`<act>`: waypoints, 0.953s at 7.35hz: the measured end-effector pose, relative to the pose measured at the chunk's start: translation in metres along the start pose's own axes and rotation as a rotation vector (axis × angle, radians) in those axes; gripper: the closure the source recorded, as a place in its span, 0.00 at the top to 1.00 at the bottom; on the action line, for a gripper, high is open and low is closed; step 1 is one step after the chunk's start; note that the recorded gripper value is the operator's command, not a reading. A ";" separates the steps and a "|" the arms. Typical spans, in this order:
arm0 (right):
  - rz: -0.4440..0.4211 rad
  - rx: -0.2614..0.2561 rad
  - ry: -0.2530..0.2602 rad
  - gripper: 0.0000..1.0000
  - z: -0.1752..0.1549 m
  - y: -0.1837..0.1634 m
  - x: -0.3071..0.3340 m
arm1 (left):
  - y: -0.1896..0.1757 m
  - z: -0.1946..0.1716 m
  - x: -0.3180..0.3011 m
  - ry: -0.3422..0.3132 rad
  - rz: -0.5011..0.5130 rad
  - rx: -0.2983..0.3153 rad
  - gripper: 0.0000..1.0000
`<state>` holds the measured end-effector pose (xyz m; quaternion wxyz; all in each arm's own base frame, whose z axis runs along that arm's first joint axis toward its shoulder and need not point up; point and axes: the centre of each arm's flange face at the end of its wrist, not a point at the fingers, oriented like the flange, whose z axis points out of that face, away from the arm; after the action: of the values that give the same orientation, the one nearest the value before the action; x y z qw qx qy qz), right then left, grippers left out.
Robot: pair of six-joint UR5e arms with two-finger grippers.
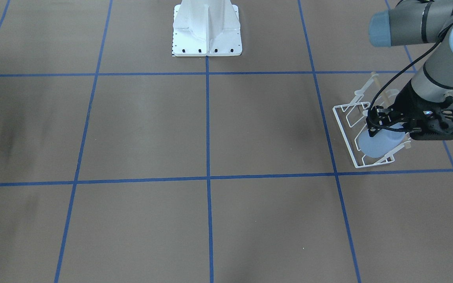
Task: Hang cup on cup holder
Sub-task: 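Lower the cup with the left gripper onto a peg of the wire rack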
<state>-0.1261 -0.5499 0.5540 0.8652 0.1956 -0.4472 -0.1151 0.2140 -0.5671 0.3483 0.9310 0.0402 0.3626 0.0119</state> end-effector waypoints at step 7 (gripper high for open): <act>0.016 -0.010 -0.009 1.00 0.000 -0.006 -0.006 | 0.003 0.014 -0.006 -0.014 0.004 -0.021 0.00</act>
<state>-0.1291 -0.5531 0.5471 0.8649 0.1871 -0.4522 -0.1114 0.2191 -0.5653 0.3634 0.9338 0.0312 0.3560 0.0174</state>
